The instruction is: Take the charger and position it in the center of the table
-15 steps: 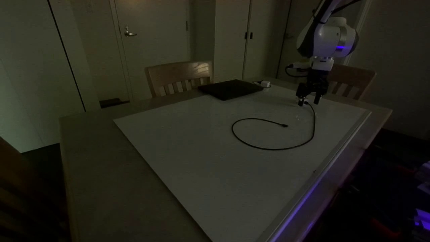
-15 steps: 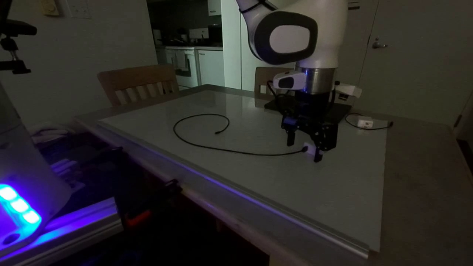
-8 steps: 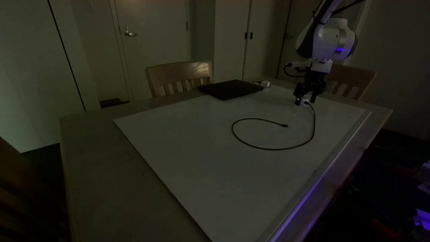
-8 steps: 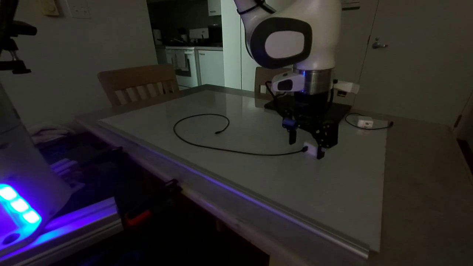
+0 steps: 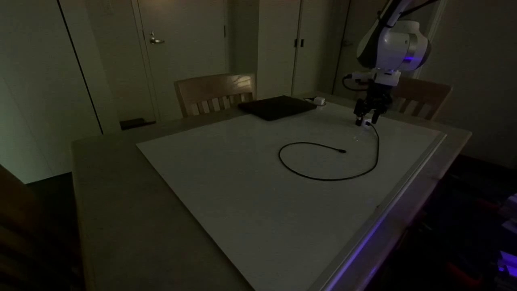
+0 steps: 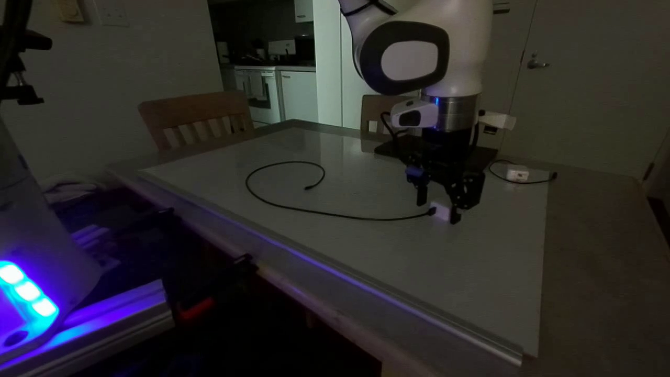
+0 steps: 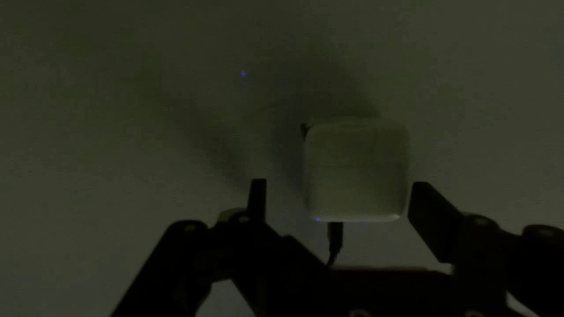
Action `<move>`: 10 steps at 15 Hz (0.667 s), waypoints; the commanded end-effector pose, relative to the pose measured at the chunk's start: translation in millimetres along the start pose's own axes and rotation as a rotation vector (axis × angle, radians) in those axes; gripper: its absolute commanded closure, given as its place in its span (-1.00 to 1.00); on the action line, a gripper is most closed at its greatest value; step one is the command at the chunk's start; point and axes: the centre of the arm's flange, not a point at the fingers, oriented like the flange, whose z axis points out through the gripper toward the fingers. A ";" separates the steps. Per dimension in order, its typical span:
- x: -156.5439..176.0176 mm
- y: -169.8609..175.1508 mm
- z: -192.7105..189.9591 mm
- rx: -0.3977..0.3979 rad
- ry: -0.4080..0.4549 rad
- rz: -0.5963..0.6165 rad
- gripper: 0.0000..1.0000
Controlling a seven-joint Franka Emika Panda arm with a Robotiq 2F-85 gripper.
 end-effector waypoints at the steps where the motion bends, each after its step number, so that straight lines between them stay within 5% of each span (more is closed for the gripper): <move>1: -12.5 -0.7 -12.8 -0.018 -0.008 -0.003 -0.04; 5: -22.2 11.4 -17.7 -0.023 0.002 -0.007 0.50; 10: -25.3 66.3 -19.2 -0.009 0.092 -0.153 0.50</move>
